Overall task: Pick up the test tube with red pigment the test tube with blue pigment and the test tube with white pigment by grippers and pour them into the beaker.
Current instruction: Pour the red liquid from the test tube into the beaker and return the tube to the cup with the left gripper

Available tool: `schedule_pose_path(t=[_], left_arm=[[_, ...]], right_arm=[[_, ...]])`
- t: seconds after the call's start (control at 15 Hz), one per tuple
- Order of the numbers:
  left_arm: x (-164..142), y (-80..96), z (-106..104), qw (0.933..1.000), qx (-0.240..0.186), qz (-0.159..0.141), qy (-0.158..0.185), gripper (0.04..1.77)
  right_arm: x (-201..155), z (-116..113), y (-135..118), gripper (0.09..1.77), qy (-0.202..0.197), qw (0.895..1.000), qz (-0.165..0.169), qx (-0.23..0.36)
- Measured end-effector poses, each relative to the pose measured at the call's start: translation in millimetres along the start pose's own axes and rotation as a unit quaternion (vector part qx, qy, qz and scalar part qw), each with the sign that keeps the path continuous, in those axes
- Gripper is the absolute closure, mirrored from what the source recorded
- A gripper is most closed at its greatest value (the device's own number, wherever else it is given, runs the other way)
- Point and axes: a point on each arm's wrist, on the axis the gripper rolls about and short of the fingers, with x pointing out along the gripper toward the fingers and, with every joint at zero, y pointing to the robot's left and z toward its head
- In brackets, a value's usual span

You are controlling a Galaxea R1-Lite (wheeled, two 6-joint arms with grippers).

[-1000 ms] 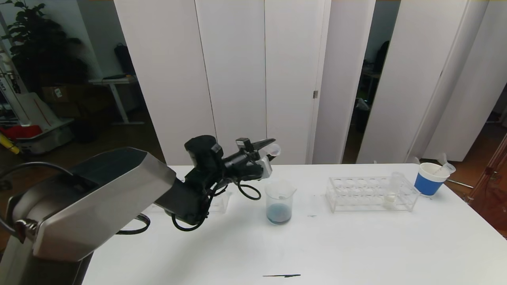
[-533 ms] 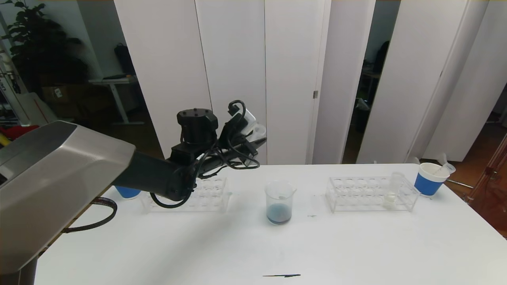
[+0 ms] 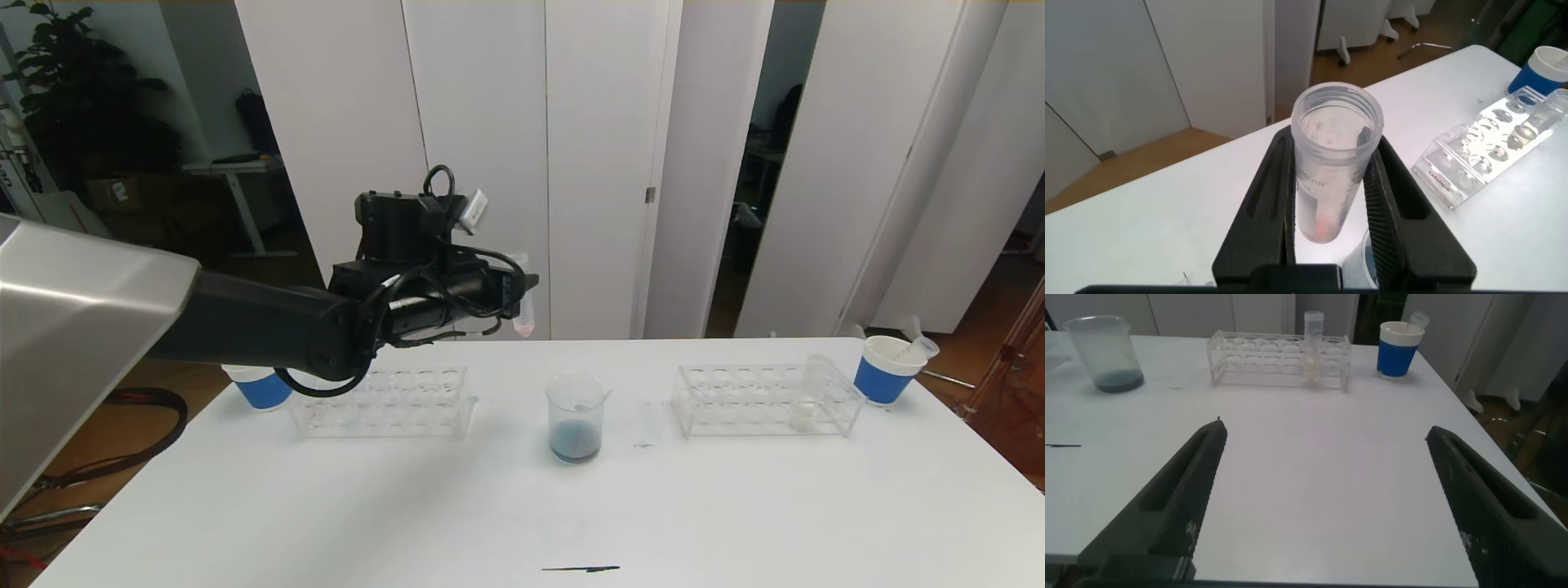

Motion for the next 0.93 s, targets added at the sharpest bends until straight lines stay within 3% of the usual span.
schedule_pose_path(t=[0.2,0.47,0.53,0.67,0.8,0.93], left_arm=[[-3.8,1.1,1.5,0.9999,0.009,0.01,-0.008,1.23],[-12.4,13.7,-1.5,0.9966,0.038,0.033,-0.065,1.23],[-17.9,23.9,-3.5,0.9928,0.073,0.05,-0.081,1.23],[-33.0,51.8,-5.4,0.9786,0.134,0.099,-0.121,1.23],[-49.2,80.6,-3.3,0.9624,0.156,0.156,-0.159,1.23],[-60.1,106.8,-4.1,0.9496,0.156,0.212,-0.17,1.23]], right_arm=[[0.0,0.0,0.0,0.11,0.0,1.0,0.0,0.0],[0.0,0.0,0.0,0.11,0.0,1.0,0.0,0.0],[0.0,0.0,0.0,0.11,0.0,1.0,0.0,0.0],[0.0,0.0,0.0,0.11,0.0,1.0,0.0,0.0],[0.0,0.0,0.0,0.11,0.0,1.0,0.0,0.0],[0.0,0.0,0.0,0.11,0.0,1.0,0.0,0.0]])
